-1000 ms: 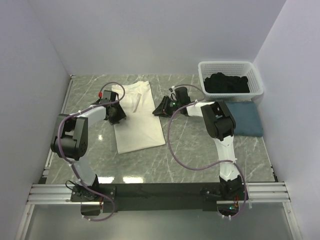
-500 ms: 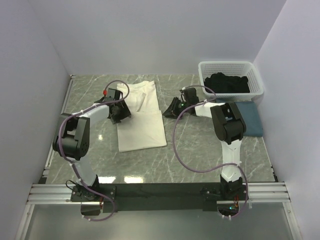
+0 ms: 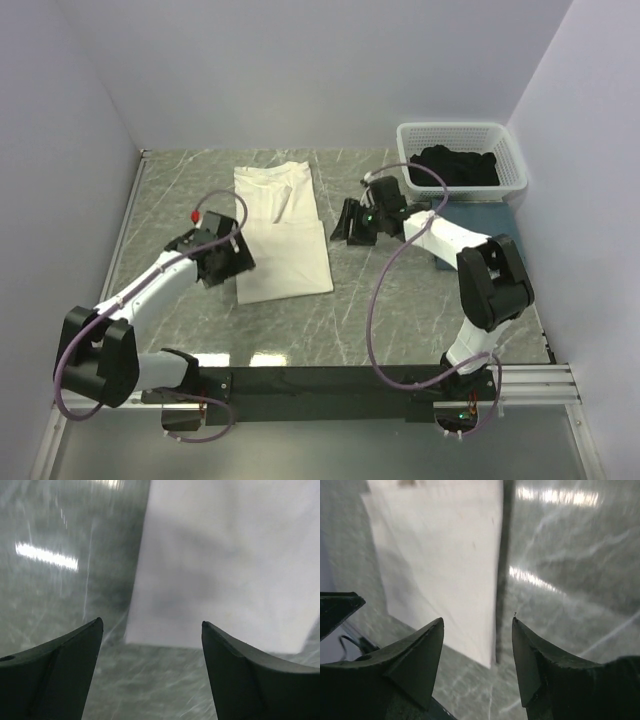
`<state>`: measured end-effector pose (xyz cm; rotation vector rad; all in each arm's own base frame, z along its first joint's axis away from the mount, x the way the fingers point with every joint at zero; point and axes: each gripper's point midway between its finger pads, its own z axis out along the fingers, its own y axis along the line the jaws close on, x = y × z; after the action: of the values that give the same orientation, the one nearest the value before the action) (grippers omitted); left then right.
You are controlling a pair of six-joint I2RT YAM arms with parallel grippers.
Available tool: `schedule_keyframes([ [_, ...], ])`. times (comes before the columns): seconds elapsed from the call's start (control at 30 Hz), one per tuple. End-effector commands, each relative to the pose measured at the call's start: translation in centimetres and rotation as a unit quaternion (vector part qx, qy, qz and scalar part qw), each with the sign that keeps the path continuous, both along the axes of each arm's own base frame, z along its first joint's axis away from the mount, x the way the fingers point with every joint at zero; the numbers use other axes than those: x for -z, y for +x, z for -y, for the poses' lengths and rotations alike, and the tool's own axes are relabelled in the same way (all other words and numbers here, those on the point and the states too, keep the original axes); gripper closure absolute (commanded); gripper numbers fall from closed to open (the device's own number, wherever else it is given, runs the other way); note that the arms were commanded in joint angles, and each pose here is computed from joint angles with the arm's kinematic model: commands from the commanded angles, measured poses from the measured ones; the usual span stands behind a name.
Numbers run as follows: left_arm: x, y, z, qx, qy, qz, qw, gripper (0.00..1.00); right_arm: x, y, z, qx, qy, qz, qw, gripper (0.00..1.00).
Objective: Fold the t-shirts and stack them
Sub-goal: Fold the tshirt
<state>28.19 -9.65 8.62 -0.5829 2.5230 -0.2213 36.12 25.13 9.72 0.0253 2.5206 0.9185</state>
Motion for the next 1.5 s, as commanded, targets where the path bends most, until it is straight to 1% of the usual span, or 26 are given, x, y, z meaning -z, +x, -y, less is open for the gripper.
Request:
schedule_keyframes([
  [0.0, 2.7, -4.5, -0.2, -0.014, 0.018, -0.066, 0.998, 0.16, 2.9, -4.6, 1.1, -0.018, -0.096, -0.026, 0.995, 0.35],
  [0.03, 3.5, -5.4, 0.0, -0.01, 0.019, -0.078, 0.997, 0.16, 3.2, -5.3, 0.8, -0.022, -0.108, -0.027, 0.994, 0.35],
  [0.07, 3.8, -5.6, 0.1, -0.017, 0.014, -0.08, 0.997, 0.17, 3.7, -6.4, 0.3, -0.031, -0.121, -0.028, 0.992, 0.34],
  [0.13, 4.4, -5.9, 0.2, -0.021, 0.014, -0.085, 0.996, 0.18, 4.1, -7.5, -0.5, -0.037, -0.122, -0.034, 0.991, 0.34],
  [0.27, 4.7, -5.2, 0.3, -0.027, 0.014, -0.076, 0.997, 0.21, 5.3, -9.2, -1.7, -0.046, -0.159, -0.04, 0.985, 0.32],
  [0.4, 5.5, -5.0, 0.4, -0.023, 0.023, -0.088, 0.996, 0.23, 5.2, -9.3, -2.0, -0.038, -0.184, -0.031, 0.982, 0.32],
  [0.53, 6.6, -5.5, 0.2, -0.022, 0.04, -0.107, 0.993, 0.25, 5.1, -9.4, -2.2, -0.033, -0.193, -0.032, 0.98, 0.32],
  [0.63, 7.0, -5.6, 0.1, -0.02, 0.049, -0.114, 0.992, 0.33, 5.1, -9.7, -2.3, -0.032, -0.201, -0.032, 0.979, 0.32],
  [0.73, 7.4, -5.8, 0.2, -0.011, 0.062, -0.124, 0.99, 0.37, 4.9, -9.8, -2.1, -0.028, -0.222, -0.029, 0.974, 0.32],
  [0.77, 7.5, -5.9, 0.2, -0.008, 0.065, -0.127, 0.99, 0.4, 4.9, -9.8, -2.1, -0.026, -0.226, -0.029, 0.973, 0.33],
  [0.8, 7.8, -6.2, 0.4, -0.002, 0.066, -0.132, 0.989, 0.42, 4.9, -9.9, -2.1, -0.022, -0.227, -0.03, 0.973, 0.33],
  [0.87, 8.2, -6.5, 0.5, 0.002, 0.068, -0.14, 0.988, 0.49, 5.0, -9.9, -2.2, -0.02, -0.232, -0.034, 0.972, 0.33],
  [0.93, 8.7, -6.9, 0.7, 0.006, 0.065, -0.148, 0.987, 0.51, 5.2, -9.7, -2.2, -0.014, -0.238, -0.037, 0.971, 0.34],
  [1.0, 8.9, -7.0, 0.8, 0.013, 0.066, -0.151, 0.986, 0.57, 5.3, -9.7, -2.5, -0.014, -0.239, -0.039, 0.97, 0.34],
  [1.03, 9.0, -7.1, 0.9, 0.015, 0.066, -0.154, 0.986, 0.58, 5.4, -9.6, -2.8, -0.014, -0.239, -0.039, 0.97, 0.35],
  [1.07, 9.0, -7.1, 0.9, 0.018, 0.068, -0.154, 0.986, 0.62, 5.3, -9.5, -3.0, -0.015, -0.238, -0.038, 0.97, 0.35],
  [1.1, 9.0, -7.2, 0.9, 0.02, 0.067, -0.156, 0.985, 0.63, 5.4, -9.6, -3.2, -0.017, -0.238, -0.039, 0.97, 0.35],
  [1.2, 9.2, -7.4, 0.8, 0.021, 0.071, -0.162, 0.984, 0.75, 5.6, -9.6, -3.6, -0.019, -0.243, -0.045, 0.969, 0.35],
  [1.23, 9.1, -7.5, 0.8, 0.021, 0.07, -0.163, 0.984, 0.77, 5.8, -9.5, -3.7, -0.018, -0.247, -0.046, 0.968, 0.35],
  [1.27, 9.2, -7.6, 0.8, 0.022, 0.069, -0.165, 0.984, 0.85, 6.0, -9.7, -3.6, -0.019, -0.251, -0.049, 0.967, 0.35],
  [1.33, 9.1, -7.7, 0.8, 0.022, 0.068, -0.165, 0.984, 0.92, 6.4, -9.8, -3.5, -0.016, -0.259, -0.054, 0.964, 0.36],
  [1.37, 9.1, -7.8, 0.8, 0.024, 0.069, -0.165, 0.984, 0.98, 6.6, -10.0, -3.4, -0.016, -0.263, -0.059, 0.963, 0.36],
  [1.47, 9.2, -7.9, 0.7, 0.027, 0.071, -0.169, 0.983, 0.99, 7.1, -10.5, -3.2, -0.019, -0.274, -0.069, 0.959, 0.36],
])
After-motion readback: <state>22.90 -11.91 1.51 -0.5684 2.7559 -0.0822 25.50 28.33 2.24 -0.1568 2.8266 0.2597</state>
